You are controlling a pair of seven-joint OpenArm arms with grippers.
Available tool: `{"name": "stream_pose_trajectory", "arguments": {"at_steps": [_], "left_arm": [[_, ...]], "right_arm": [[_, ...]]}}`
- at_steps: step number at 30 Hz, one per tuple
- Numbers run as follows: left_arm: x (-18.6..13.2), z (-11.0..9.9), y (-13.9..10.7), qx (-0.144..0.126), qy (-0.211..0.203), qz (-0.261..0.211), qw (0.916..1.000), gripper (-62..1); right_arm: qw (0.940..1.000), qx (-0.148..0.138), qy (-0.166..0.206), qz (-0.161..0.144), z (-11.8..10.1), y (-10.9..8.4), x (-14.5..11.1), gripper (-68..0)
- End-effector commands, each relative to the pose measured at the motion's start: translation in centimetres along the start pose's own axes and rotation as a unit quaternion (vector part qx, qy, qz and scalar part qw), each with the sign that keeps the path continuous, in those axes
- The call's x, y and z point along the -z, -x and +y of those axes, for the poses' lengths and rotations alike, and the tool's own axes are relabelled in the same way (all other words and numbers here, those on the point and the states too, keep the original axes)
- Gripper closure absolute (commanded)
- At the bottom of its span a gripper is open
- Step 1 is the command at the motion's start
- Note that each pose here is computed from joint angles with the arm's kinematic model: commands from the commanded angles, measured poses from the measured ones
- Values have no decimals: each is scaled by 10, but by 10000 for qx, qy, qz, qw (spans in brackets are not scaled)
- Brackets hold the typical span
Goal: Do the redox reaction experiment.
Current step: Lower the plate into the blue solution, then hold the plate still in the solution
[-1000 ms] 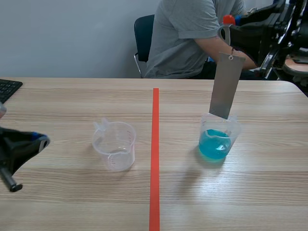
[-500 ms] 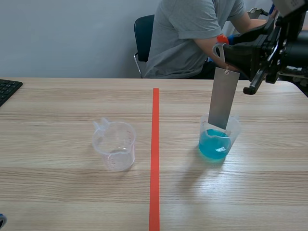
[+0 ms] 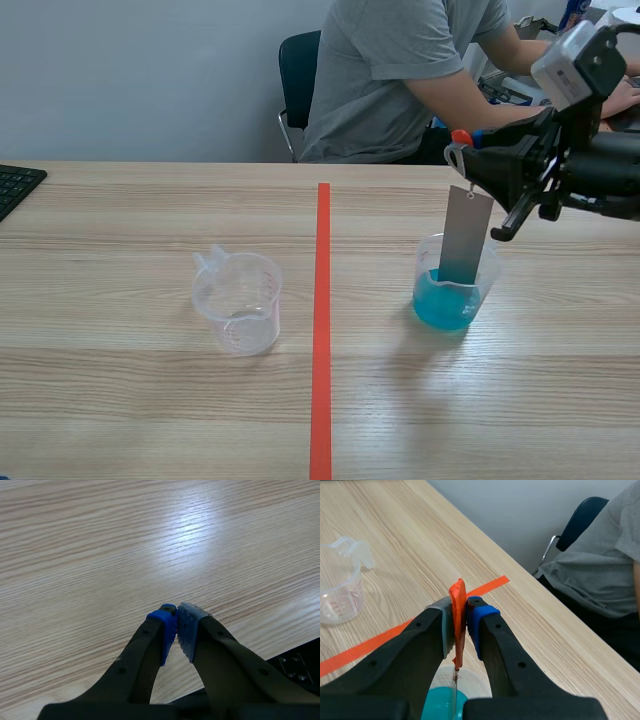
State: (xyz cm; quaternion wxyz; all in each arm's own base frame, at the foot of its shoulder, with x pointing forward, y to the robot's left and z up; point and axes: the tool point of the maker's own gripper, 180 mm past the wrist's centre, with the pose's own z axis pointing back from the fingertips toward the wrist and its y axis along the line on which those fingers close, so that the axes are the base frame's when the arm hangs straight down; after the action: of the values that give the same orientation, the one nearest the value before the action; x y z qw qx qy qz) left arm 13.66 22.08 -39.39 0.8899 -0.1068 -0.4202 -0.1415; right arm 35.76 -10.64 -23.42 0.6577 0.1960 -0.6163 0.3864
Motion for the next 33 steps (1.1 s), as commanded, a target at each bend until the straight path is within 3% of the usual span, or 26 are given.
{"name": "stream_pose_trajectory", "arguments": {"at_steps": [1,13,33], "left_arm": [[-1,-1,-3,5,39,-74,10000,-44],[-1,-1,-2,5,39,-36,10000,-44],[-1,-1,-2,5,39,-36,10000,-44]], "right_arm": [[9997,-94,-22,-210,-4,-13,2,-13],[9998,-135,-81,-77,-1,7,-1,-13],[9999,-132,-80,-47,-1,9,-1,-13]]}}
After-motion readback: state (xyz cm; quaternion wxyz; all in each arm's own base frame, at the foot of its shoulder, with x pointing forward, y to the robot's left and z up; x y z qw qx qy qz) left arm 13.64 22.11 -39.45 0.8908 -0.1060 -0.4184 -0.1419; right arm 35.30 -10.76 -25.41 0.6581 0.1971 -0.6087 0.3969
